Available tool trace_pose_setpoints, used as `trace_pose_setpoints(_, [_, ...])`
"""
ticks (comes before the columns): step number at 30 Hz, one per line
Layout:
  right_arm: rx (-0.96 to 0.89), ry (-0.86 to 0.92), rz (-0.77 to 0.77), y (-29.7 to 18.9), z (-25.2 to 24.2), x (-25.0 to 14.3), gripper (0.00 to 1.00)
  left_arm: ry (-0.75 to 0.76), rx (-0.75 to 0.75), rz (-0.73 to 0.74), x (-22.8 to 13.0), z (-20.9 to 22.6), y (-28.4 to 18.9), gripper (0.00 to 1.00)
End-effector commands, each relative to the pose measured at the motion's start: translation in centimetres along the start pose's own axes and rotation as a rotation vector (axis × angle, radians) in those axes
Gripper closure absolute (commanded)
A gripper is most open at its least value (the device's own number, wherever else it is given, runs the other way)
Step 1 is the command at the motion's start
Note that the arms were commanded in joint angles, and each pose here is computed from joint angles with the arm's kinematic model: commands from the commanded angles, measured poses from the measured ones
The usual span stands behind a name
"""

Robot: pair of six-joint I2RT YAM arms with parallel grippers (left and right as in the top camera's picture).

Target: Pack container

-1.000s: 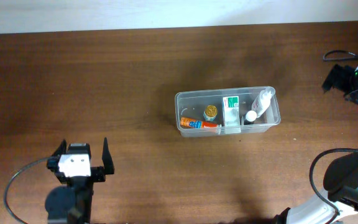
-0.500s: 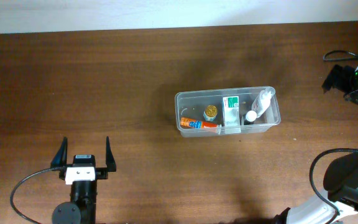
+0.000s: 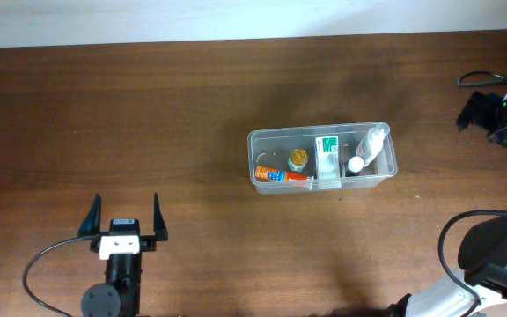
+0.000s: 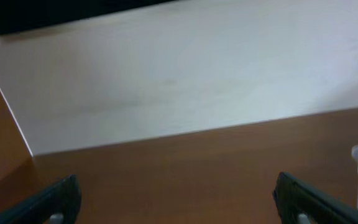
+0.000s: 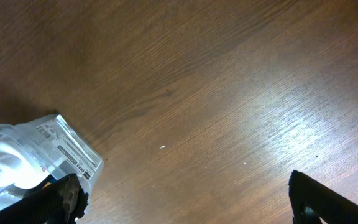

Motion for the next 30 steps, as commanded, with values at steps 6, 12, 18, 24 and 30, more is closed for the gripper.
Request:
trace_pose_setpoints(6, [-0.008, 0.011, -0.007, -0.2, -0.3, 0.0, 0.02, 0.012, -0.038, 0.186, -3.6, -0.6, -0.4, 0.01])
trace_pose_setpoints(12, [-0.008, 0.011, -0.007, -0.2, -0.3, 0.0, 0.02, 0.012, -0.038, 0.187, -3.6, -0.6, -0.4, 0.01])
trace_pose_setpoints(18, [-0.008, 0.011, -0.007, -0.2, -0.3, 0.0, 0.02, 0.012, -0.038, 0.187, -3.6, -0.6, -0.4, 0.01])
trace_pose_setpoints(24, [-0.008, 0.011, -0.007, -0.2, -0.3, 0.0, 0.02, 0.012, -0.037, 0.187, -3.6, -0.6, -0.4, 0.01])
trace_pose_setpoints(30, [-0.008, 0.011, -0.007, -0.2, -0.3, 0.0, 0.02, 0.012, -0.038, 0.187, -3.6, -0.6, -0.4, 0.01])
Point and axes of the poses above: each gripper's point midway between its finger pads, its own y axis out along the fingers, its own z axis along the line the jaws close on, x = y × z, the point moved 6 cm from there along -y, back along the fingers
